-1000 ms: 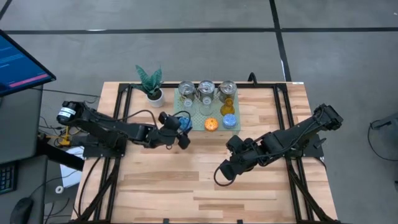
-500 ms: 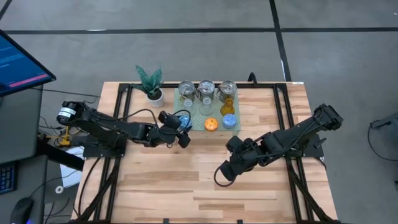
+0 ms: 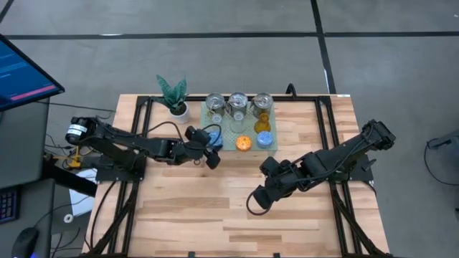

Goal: Pick & Place candle stick holders
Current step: Put the blue scented candle on the shelf

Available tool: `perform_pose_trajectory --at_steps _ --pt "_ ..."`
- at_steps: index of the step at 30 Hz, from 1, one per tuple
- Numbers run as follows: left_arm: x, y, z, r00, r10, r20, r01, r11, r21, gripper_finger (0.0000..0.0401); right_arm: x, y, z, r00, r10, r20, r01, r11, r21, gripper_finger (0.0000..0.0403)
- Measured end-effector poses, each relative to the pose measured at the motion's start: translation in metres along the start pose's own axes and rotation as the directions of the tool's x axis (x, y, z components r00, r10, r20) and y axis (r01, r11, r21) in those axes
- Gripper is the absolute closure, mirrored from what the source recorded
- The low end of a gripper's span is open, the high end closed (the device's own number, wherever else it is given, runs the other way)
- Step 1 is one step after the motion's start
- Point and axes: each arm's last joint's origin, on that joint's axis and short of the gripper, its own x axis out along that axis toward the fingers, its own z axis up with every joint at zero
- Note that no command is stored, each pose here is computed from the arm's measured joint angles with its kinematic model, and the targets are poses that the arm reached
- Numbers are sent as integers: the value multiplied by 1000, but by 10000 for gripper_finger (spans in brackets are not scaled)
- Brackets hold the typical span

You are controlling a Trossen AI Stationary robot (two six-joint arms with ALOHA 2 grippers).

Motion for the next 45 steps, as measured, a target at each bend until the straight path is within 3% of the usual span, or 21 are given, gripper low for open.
perform_pose_trajectory --at_steps 20,30,45 --pt "1 -1 0 997 -69 -31 69 997 22 79 0 2 1 1000 17 7 -17 1000 -5 49" --pt "9 8 3 990 -123 -62 121 992 -37 79 0 2 1 1000 19 7 -19 1000 -5 49" --pt "-12 19 15 992 -119 -31 119 993 8 79 0 2 2 1000 24 12 -23 1000 -20 49"
